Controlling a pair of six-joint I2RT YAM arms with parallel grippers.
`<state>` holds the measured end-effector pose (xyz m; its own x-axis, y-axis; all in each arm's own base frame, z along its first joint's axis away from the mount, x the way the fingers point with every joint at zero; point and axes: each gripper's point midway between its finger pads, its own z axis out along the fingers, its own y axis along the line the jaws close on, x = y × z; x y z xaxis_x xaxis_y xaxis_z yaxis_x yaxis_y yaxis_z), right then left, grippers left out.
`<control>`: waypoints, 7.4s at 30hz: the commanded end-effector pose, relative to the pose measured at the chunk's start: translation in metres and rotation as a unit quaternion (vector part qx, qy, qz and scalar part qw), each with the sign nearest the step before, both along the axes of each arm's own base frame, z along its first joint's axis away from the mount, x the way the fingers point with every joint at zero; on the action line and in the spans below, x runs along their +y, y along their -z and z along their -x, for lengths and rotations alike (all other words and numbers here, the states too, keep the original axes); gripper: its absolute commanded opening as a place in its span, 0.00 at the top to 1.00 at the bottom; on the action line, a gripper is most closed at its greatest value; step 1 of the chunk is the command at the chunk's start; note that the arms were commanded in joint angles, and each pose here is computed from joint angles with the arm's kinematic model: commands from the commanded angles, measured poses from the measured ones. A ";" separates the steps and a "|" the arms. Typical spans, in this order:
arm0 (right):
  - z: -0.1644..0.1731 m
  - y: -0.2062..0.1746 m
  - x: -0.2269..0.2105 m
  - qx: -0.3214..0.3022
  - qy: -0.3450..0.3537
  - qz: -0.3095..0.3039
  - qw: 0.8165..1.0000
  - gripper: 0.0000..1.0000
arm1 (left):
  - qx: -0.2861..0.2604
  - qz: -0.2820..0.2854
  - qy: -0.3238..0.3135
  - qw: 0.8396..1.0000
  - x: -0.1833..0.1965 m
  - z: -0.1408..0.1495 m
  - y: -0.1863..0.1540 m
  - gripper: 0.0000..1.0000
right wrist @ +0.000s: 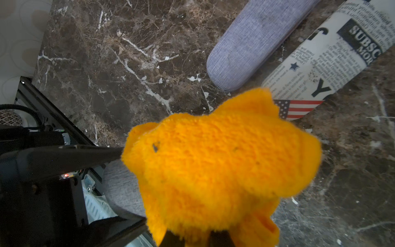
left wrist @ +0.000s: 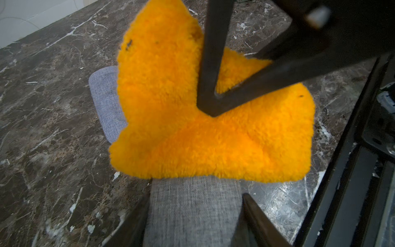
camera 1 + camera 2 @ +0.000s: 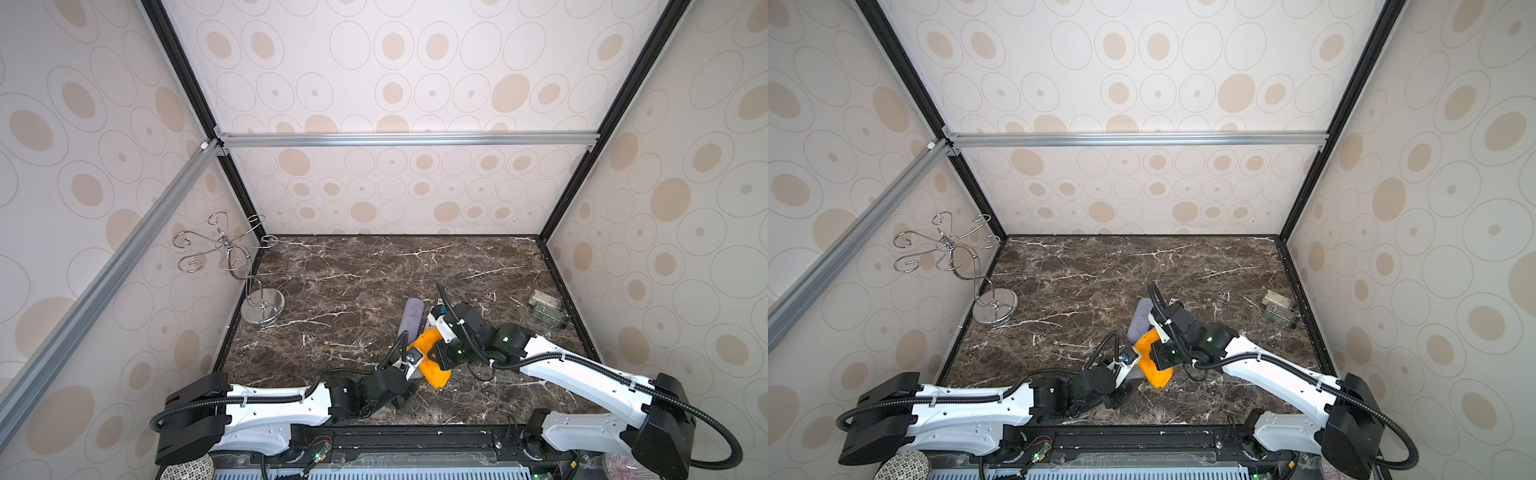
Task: Wipe the eyeglass case
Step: Wipe the dirt from the eyeglass case.
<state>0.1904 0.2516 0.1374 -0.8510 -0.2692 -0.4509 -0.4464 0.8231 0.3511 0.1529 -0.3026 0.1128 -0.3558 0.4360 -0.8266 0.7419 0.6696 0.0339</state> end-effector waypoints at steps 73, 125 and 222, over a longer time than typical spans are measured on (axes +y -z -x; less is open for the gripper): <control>0.015 0.006 -0.037 0.008 -0.015 0.118 0.993 1.00 | 0.122 0.174 0.116 0.970 -0.008 -0.003 -0.054 0.62; 0.010 -0.006 -0.036 -0.038 0.042 0.090 0.994 1.00 | 0.219 0.200 0.046 0.954 -0.006 -0.017 -0.046 0.64; -0.005 -0.037 -0.108 0.015 0.115 0.063 0.991 1.00 | -0.008 0.041 0.038 0.998 -0.020 -0.016 -0.075 0.72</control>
